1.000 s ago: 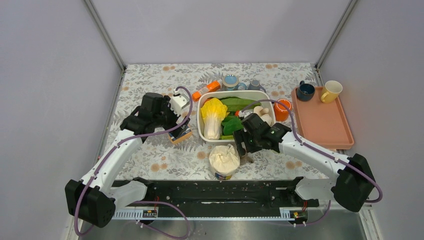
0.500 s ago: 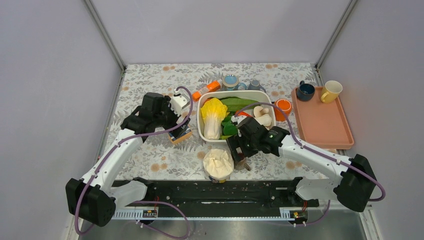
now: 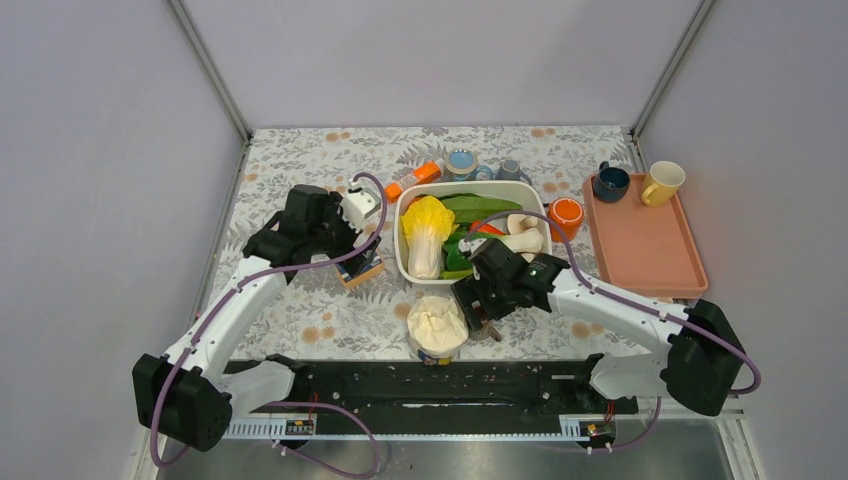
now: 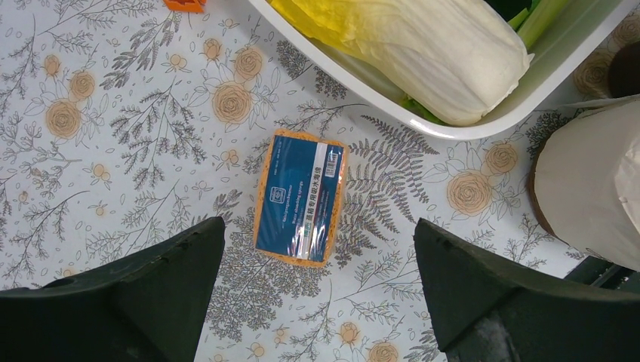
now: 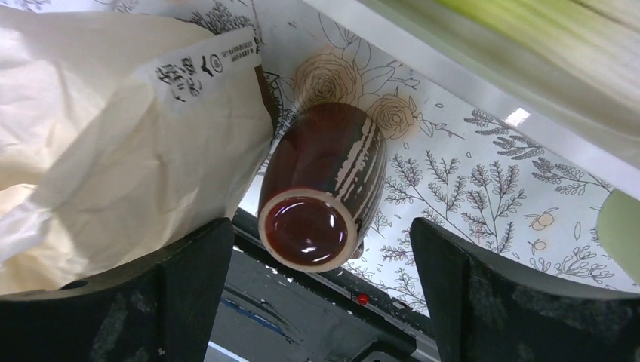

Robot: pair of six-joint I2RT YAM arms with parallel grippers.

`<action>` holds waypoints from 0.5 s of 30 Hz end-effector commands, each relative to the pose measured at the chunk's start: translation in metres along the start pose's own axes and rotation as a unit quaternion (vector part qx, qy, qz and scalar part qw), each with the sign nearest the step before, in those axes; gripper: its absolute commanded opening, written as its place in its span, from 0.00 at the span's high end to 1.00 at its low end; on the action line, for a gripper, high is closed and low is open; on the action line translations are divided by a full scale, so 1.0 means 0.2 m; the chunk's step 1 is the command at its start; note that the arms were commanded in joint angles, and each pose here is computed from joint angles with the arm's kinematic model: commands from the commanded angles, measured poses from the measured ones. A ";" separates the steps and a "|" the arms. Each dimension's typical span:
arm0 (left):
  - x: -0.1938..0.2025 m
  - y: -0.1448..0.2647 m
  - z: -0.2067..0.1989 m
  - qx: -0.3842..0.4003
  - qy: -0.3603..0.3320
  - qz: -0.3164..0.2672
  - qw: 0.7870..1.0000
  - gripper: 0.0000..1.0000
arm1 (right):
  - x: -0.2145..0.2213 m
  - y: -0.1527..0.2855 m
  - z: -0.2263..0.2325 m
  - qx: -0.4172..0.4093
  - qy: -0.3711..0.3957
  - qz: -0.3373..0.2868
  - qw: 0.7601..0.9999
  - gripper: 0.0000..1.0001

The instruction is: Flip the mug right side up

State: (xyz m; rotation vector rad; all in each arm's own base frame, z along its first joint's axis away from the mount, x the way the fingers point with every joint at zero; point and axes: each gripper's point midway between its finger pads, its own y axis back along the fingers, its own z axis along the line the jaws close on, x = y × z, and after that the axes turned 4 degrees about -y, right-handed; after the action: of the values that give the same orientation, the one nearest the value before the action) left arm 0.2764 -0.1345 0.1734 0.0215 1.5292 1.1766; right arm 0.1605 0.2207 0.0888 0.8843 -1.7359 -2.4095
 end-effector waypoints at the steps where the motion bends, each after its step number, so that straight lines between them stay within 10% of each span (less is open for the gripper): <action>1: -0.04 0.00 0.01 0.001 -0.011 -0.022 1.000 0.01 | -0.01 -0.05 -0.01 0.018 -0.005 -0.005 1.000 0.04; 11: -0.05 0.00 0.01 0.001 -0.012 -0.024 1.000 0.01 | 0.04 -0.20 -0.01 0.022 -0.013 0.028 0.999 0.16; 15: -0.05 0.00 0.00 0.003 -0.012 -0.023 1.000 0.01 | 0.03 -0.22 -0.01 0.021 -0.012 0.028 0.999 0.35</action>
State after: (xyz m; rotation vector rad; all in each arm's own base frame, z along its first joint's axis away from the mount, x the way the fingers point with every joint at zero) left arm 0.2761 -0.1344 0.1727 0.0232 1.5301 1.1773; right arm 0.1633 0.2231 0.0466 0.7690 -1.8257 -2.3312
